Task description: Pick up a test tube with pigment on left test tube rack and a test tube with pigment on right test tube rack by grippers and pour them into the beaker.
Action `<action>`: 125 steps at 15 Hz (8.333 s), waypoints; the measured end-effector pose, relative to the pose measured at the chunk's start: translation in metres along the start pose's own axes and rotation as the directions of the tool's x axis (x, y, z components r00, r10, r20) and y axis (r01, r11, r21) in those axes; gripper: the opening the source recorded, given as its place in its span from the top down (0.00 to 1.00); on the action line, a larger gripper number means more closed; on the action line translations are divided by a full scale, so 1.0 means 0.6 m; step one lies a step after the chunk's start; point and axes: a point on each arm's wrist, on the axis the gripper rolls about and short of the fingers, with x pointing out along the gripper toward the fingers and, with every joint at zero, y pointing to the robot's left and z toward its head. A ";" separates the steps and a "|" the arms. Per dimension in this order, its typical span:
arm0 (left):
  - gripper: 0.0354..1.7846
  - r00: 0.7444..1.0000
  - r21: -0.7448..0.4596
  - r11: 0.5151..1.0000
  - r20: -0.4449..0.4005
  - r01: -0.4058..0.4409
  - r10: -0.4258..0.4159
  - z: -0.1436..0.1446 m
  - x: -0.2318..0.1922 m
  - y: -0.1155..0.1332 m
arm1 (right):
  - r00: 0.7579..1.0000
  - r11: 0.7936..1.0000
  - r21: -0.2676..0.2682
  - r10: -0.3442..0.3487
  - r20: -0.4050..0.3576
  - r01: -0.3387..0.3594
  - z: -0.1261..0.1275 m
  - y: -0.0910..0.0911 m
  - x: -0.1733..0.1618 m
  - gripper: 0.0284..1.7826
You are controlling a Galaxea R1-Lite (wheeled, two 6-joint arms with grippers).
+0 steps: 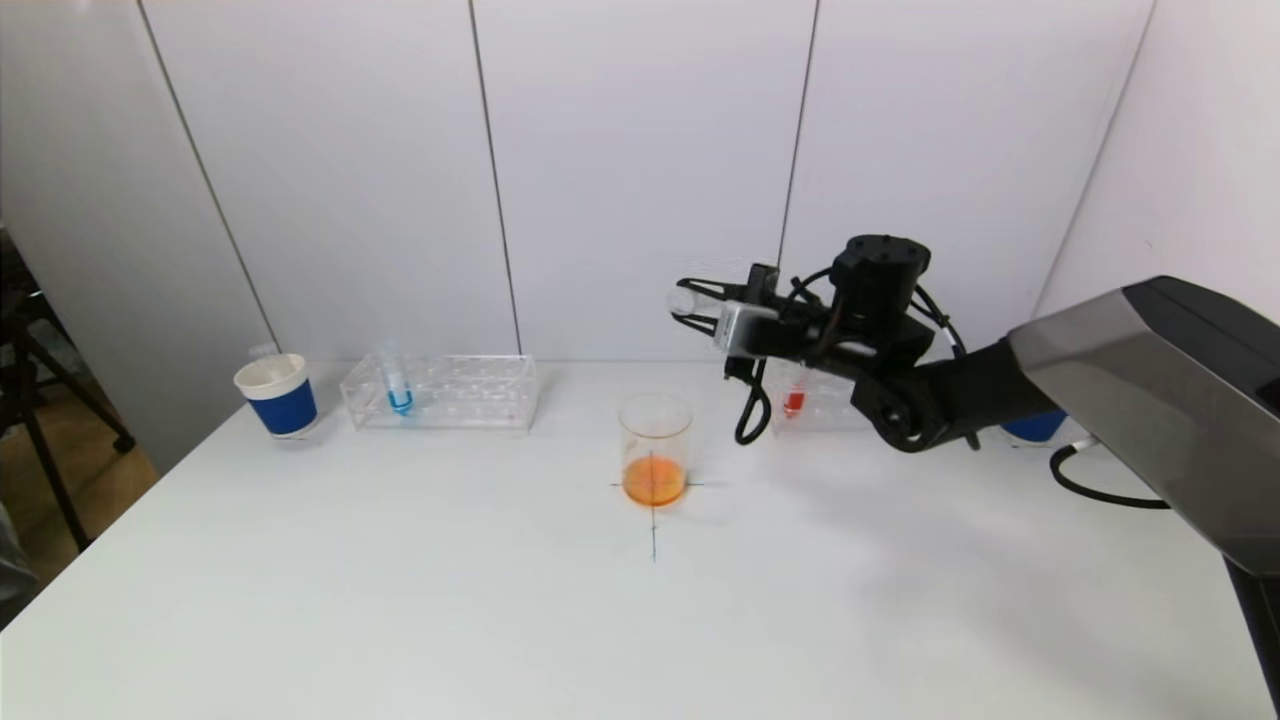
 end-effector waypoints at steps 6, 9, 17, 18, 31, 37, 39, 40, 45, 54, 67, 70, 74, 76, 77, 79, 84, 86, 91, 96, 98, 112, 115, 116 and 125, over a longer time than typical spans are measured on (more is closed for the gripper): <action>0.01 1.000 0.000 1.000 0.000 0.000 0.000 0.000 0.000 0.000 | 0.968 0.926 0.312 -0.154 -0.200 0.212 0.022 -0.052 -0.004 0.75; 0.01 1.000 0.000 1.000 0.000 0.000 0.000 0.000 0.000 0.000 | 0.933 0.863 0.400 -0.191 -0.306 0.308 0.020 -0.085 -0.011 0.75; 0.01 1.000 0.000 1.000 0.000 0.000 0.000 0.000 0.000 0.000 | 0.754 0.582 0.533 -0.233 -0.614 0.614 -0.002 -0.193 -0.080 0.75; 0.01 1.000 0.000 1.000 0.000 0.000 0.000 0.000 0.000 0.000 | 0.737 0.557 0.534 -0.233 -0.635 0.636 -0.009 -0.203 -0.095 0.75; 0.01 1.000 0.000 1.000 0.000 -0.001 0.001 0.000 0.000 0.000 | 0.454 0.279 0.394 -0.202 -0.868 0.876 -0.106 -0.266 -0.298 0.75; 0.01 1.000 0.000 1.000 0.000 0.000 0.000 0.000 0.000 0.000 | 0.347 0.208 0.313 -0.155 -0.925 0.927 -0.158 -0.245 -0.375 0.75; 0.01 1.000 0.001 1.000 0.000 0.000 0.000 0.000 0.000 0.000 | 0.325 0.197 0.297 -0.132 -0.936 0.935 -0.170 -0.234 -0.389 0.75; 0.01 1.000 0.000 1.000 0.000 0.000 0.000 0.000 0.000 0.000 | 0.316 0.194 0.291 -0.117 -0.941 0.937 -0.176 -0.225 -0.394 0.75; 0.01 1.000 0.001 1.000 0.000 0.000 0.000 0.000 0.000 0.000 | 0.295 0.188 0.276 -0.085 -0.952 0.943 -0.205 -0.187 -0.407 0.75; 0.01 1.000 0.000 1.000 0.000 0.000 0.000 0.000 0.000 0.000 | 0.274 0.185 0.262 -0.042 -0.961 0.947 -0.246 -0.129 -0.418 0.75; 0.01 1.000 0.001 1.000 0.000 0.000 0.000 0.000 0.000 0.000 | 0.269 0.194 0.261 -0.018 -0.963 0.946 -0.253 -0.078 -0.425 0.75; 0.01 1.000 0.000 1.000 0.000 -0.001 0.001 0.000 0.000 0.000 | 0.269 0.191 0.261 -0.017 -0.963 0.946 -0.253 -0.077 -0.425 0.75; 0.01 1.000 0.000 1.000 0.000 0.000 0.000 0.000 0.000 0.000 | 0.268 0.185 0.262 -0.011 -0.963 0.947 -0.252 -0.074 -0.426 0.75; 0.01 1.000 0.000 1.000 0.000 0.000 0.000 0.000 0.000 0.000 | 0.269 0.183 0.263 -0.009 -0.963 0.947 -0.252 -0.073 -0.426 0.70; 0.01 1.000 0.000 1.000 0.000 0.000 0.000 0.000 0.000 0.000 | 0.269 0.182 0.263 -0.008 -0.963 0.947 -0.252 -0.073 -0.426 0.66; 0.01 1.000 0.000 1.000 0.000 0.000 0.000 0.000 0.000 0.000 | 0.268 0.181 0.262 -0.008 -0.963 0.948 -0.252 -0.073 -0.426 0.53; 0.01 1.000 0.000 1.000 0.000 0.000 0.000 0.000 0.000 0.000 | 0.267 0.182 0.262 -0.006 -0.964 0.948 -0.252 -0.072 -0.427 0.12; 0.01 1.000 0.000 1.000 0.000 0.000 0.000 0.000 0.000 0.000 | 0.268 0.183 0.261 -0.014 -0.963 0.948 -0.246 -0.078 -0.427 0.04; 0.01 1.000 0.000 1.000 0.000 0.000 0.000 0.000 0.000 0.000 | 0.315 0.208 0.286 -0.125 -0.941 0.935 -0.161 -0.133 -0.415 0.01; 0.01 1.000 0.000 1.000 0.000 0.000 0.000 0.000 0.000 0.000 | 0.410 0.252 0.346 -0.281 -0.868 0.904 0.012 -0.180 -0.408 0.01; 0.01 1.000 0.000 1.000 0.000 0.000 0.000 0.000 0.000 0.000 | 0.447 0.266 0.377 -0.293 -0.845 0.887 0.083 -0.168 -0.417 0.01; 0.01 1.000 0.000 1.000 0.000 0.000 0.000 0.000 0.000 0.000 | 0.541 0.321 0.446 -0.343 -0.768 0.836 0.435 0.069 -0.627 0.01; 0.01 1.000 0.000 1.000 0.000 0.000 0.000 0.000 0.000 0.000 | 0.534 0.321 0.447 -0.280 -0.798 0.835 0.438 0.149 -0.653 0.01; 0.01 1.000 0.000 1.000 0.000 0.000 0.000 0.000 0.000 0.000 | 0.532 0.320 0.446 -0.280 -0.799 0.836 0.436 0.169 -0.657 0.01; 0.01 1.000 0.000 1.000 0.000 0.000 0.000 0.000 0.000 0.000 | 0.533 0.277 0.461 -0.317 -0.784 0.843 0.420 0.251 -0.673 0.01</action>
